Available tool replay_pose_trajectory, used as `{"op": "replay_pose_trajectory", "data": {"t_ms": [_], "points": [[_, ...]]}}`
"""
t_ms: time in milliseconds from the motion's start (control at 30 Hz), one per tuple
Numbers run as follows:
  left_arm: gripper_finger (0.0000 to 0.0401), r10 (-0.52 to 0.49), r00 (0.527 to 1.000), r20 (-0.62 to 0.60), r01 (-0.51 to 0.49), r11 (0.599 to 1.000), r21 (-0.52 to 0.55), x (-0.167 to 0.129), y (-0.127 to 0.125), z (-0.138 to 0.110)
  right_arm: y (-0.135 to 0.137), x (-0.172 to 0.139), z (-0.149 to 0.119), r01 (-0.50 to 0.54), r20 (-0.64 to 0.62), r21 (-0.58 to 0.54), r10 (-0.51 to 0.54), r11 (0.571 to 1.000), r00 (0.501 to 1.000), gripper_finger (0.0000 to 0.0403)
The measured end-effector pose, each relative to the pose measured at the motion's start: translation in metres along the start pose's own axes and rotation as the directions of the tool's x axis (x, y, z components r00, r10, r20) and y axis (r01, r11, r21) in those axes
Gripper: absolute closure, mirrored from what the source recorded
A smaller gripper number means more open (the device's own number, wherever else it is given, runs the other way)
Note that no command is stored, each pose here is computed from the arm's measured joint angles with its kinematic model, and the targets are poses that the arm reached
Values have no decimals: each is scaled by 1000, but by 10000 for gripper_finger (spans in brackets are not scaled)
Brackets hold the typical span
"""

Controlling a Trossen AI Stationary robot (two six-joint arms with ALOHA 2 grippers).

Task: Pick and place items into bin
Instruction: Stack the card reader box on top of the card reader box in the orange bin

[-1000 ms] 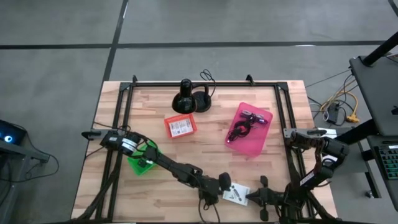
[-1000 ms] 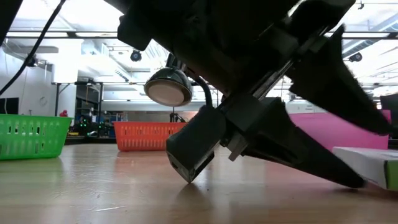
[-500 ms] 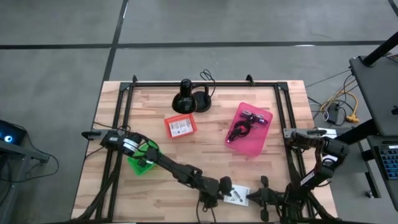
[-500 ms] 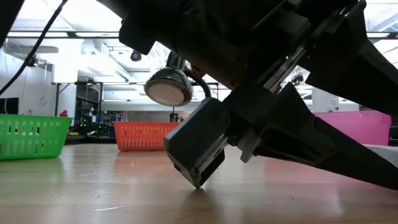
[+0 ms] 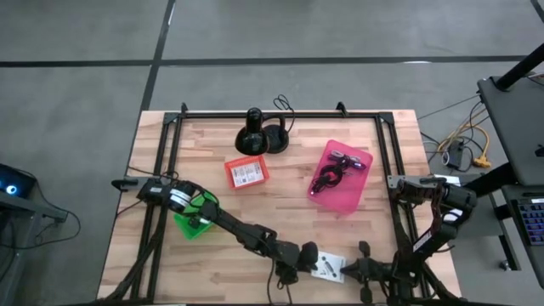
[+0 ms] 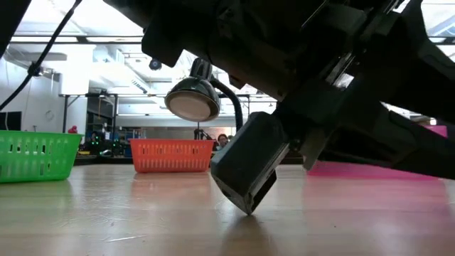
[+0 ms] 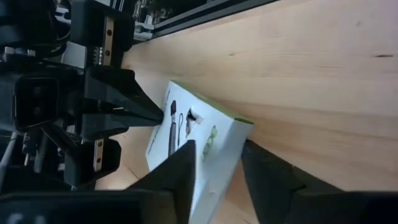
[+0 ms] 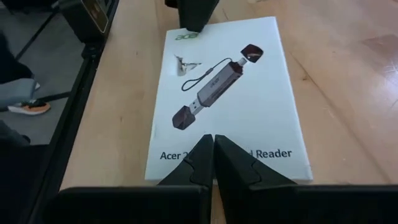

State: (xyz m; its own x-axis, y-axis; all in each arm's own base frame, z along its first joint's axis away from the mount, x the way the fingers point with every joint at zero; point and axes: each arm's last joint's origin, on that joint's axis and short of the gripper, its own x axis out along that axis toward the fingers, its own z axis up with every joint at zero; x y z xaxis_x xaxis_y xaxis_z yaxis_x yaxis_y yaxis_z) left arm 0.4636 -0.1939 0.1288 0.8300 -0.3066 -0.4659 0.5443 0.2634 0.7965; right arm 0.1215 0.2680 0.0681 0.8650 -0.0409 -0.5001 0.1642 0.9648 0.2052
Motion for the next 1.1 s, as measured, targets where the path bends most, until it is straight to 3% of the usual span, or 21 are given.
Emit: {"op": "replay_pose_trajectory", "data": {"t_ms": [300,567,767,1100], "points": [[372,0,1000,19,-1,1000,11,0,2,-1,1,0,0,-8,-2,12,8,1000,1000,394],[384,28,998,54,-29,999,17,0,6,0,2,0,1,-11,-4,19,11,1000,1000,394],[348,33,998,57,-34,999,26,0,6,-3,1,1,-1,-7,-3,25,7,1000,1000,394],[238,35,998,52,-37,998,50,2,6,-6,-2,5,-7,-12,44,57,9,998,999,395]]}}
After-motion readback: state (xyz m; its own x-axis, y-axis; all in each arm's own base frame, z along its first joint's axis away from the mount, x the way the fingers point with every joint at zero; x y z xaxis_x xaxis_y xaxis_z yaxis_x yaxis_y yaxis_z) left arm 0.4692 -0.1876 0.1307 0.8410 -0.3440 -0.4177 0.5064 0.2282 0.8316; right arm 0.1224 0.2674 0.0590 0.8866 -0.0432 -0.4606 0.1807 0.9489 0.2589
